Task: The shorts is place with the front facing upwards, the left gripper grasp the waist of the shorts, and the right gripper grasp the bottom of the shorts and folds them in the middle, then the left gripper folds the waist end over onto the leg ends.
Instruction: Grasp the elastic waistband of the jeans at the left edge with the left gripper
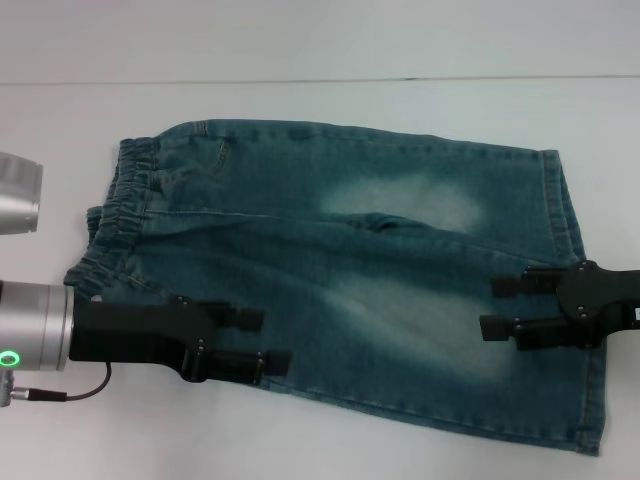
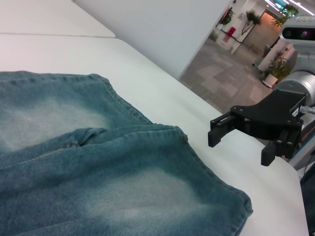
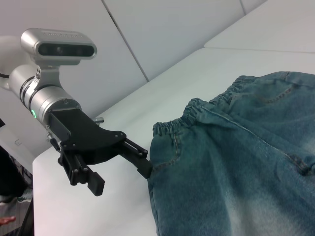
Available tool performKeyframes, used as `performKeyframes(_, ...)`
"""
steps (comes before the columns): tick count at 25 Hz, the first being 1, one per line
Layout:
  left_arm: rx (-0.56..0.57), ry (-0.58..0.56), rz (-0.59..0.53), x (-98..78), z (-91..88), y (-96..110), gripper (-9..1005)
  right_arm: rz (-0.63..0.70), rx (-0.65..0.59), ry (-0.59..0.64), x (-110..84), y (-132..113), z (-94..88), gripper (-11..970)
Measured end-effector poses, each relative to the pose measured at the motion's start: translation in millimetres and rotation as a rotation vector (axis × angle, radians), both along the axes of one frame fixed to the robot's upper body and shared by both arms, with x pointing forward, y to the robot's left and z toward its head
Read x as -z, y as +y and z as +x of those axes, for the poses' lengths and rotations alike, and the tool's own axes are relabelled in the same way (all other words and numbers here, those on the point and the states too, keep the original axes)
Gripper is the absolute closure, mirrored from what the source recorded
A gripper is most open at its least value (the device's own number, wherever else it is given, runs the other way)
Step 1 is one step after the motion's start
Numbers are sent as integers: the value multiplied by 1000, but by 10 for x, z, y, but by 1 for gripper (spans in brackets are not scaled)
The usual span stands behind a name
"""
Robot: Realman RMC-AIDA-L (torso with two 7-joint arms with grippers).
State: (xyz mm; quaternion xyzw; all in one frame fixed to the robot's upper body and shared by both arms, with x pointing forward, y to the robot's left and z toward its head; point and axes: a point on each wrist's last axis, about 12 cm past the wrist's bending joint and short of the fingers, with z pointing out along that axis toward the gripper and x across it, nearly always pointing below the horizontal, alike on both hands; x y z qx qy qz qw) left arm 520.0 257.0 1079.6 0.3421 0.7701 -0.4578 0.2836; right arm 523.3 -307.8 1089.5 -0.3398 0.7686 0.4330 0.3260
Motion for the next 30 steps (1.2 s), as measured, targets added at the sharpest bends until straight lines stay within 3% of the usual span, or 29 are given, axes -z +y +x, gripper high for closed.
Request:
performKeyframes(17,-6,21,13,-69,17,85,124,-2,3,0,1,-10,-1,108)
performKeyframes(21,-25,23,19,-218,48,252,124,-3,3,-1,-4,-12,4,107)
performKeyframes(22,-59,7,51,-333,87,393,124,-3,3,-1,-4,-12,5,107)
performKeyframes(25,-133,-31,111,-457,135,631,123,-4,4,-1,-4,-13,6,107)
performKeyframes(30,-250,-82,183,-557,197,939,124,-4,4,-1,-2,-9,7,107)
